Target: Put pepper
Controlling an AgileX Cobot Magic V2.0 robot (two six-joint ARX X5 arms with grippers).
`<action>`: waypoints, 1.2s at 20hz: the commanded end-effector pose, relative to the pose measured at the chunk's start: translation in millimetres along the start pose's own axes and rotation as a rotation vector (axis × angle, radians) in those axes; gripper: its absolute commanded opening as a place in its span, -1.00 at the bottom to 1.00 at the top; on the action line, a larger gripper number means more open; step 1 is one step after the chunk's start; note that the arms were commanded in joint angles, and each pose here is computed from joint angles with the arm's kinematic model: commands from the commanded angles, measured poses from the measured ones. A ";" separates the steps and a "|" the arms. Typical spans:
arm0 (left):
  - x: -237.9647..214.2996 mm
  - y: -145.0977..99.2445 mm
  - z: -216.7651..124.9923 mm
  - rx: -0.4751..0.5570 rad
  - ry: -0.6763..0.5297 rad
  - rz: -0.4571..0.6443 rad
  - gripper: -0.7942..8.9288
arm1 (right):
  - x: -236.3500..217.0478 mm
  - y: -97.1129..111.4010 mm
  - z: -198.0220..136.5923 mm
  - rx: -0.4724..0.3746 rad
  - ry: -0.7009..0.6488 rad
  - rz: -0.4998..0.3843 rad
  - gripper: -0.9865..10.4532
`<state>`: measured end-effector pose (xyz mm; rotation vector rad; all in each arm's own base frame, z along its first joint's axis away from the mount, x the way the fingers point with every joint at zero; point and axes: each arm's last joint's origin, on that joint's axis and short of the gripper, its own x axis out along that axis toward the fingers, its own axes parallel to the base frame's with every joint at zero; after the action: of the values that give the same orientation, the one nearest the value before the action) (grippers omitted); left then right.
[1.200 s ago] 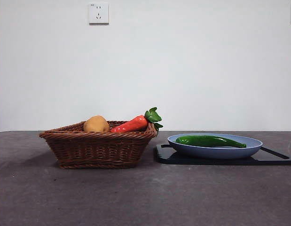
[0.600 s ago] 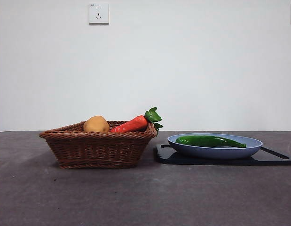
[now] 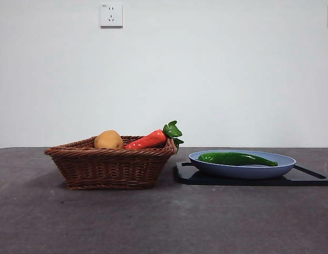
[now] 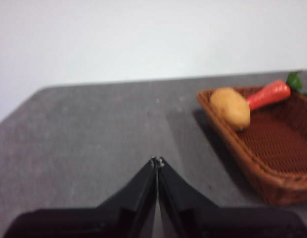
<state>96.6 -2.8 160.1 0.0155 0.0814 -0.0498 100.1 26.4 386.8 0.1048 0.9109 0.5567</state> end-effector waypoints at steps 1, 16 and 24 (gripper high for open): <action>0.5 -0.3 -6.9 -0.036 0.045 -0.011 -0.82 | -2.9 1.5 1.8 0.003 -0.003 0.001 -0.81; 0.5 -0.6 -8.1 -0.042 0.058 -0.022 -0.82 | -2.9 1.4 1.8 0.003 -0.003 0.001 -0.81; 0.5 -0.6 -8.1 -0.042 0.058 -0.022 -0.82 | -34.7 12.3 0.1 -0.240 -0.449 -0.071 -0.81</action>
<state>95.9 -3.3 154.1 -0.0143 0.1441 -0.0673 78.0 19.4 411.8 -0.0058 0.4397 0.5391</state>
